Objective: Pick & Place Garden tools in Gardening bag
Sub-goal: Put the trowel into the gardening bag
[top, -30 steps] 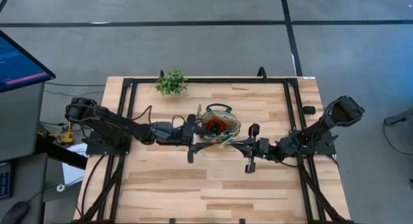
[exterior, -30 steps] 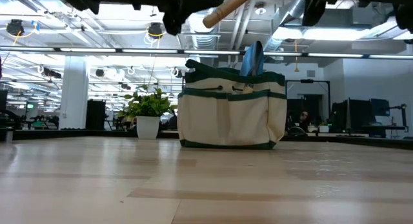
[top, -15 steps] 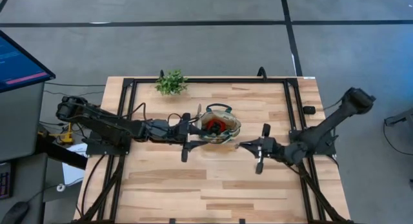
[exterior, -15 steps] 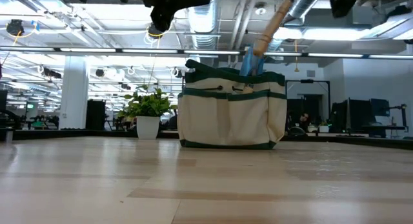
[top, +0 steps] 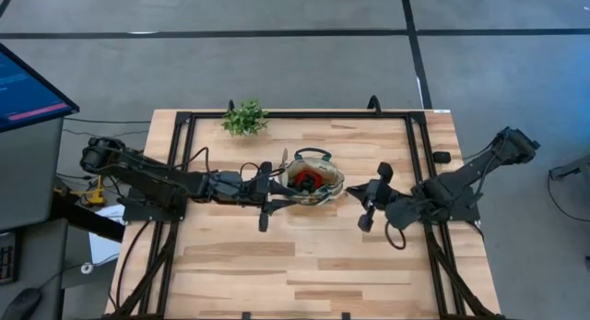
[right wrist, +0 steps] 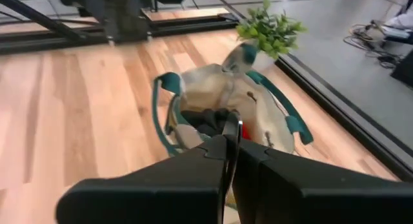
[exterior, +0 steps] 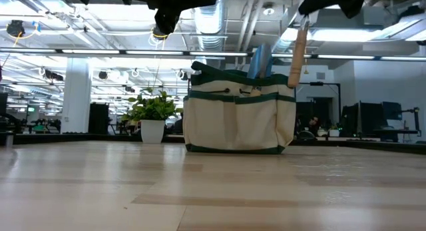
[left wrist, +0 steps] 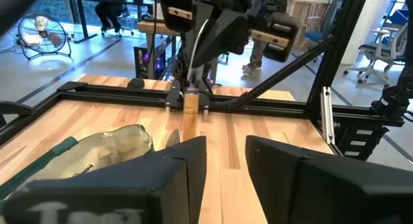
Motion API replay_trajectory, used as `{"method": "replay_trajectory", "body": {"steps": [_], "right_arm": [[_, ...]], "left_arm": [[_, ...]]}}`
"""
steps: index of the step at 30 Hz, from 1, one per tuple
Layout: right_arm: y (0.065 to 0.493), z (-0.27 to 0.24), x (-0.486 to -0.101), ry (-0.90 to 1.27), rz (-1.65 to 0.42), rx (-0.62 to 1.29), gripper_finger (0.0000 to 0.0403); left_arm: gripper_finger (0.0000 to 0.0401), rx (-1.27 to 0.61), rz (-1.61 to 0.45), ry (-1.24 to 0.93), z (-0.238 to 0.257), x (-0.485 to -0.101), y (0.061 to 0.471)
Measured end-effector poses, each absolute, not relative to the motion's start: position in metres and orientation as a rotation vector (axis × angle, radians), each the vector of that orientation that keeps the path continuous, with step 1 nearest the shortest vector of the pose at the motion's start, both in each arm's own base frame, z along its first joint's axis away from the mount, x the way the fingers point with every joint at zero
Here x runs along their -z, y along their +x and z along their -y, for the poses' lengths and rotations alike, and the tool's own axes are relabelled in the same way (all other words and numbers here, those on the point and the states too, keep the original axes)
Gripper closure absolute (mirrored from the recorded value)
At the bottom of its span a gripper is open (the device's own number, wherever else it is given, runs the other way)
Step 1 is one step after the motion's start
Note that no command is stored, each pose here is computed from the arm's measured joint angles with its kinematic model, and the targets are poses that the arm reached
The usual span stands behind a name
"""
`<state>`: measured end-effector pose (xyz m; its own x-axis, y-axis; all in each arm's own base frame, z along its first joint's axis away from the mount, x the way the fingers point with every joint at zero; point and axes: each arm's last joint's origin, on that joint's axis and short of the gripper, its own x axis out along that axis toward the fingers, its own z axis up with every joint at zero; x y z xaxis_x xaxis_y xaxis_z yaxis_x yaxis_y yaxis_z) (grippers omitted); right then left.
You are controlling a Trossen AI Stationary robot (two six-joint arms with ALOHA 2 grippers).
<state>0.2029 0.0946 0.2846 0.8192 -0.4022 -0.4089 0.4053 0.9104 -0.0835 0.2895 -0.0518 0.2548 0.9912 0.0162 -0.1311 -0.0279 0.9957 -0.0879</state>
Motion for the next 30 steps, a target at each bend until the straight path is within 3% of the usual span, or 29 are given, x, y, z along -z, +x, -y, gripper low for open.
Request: {"method": "replay_trajectory", "body": {"steps": [18, 30], "right_arm": [[0.217, -0.066, -0.279, -0.074, -0.506, 0.52, 0.0403], [0.221, -0.058, -0.277, -0.025, -0.537, 0.479, 0.0403]], "left_arm": [[0.0306, -0.023, -0.132, -0.089, 0.052, -0.255, 0.29], [0.0306, -0.023, -0.132, -0.089, 0.052, -0.255, 0.29]]}}
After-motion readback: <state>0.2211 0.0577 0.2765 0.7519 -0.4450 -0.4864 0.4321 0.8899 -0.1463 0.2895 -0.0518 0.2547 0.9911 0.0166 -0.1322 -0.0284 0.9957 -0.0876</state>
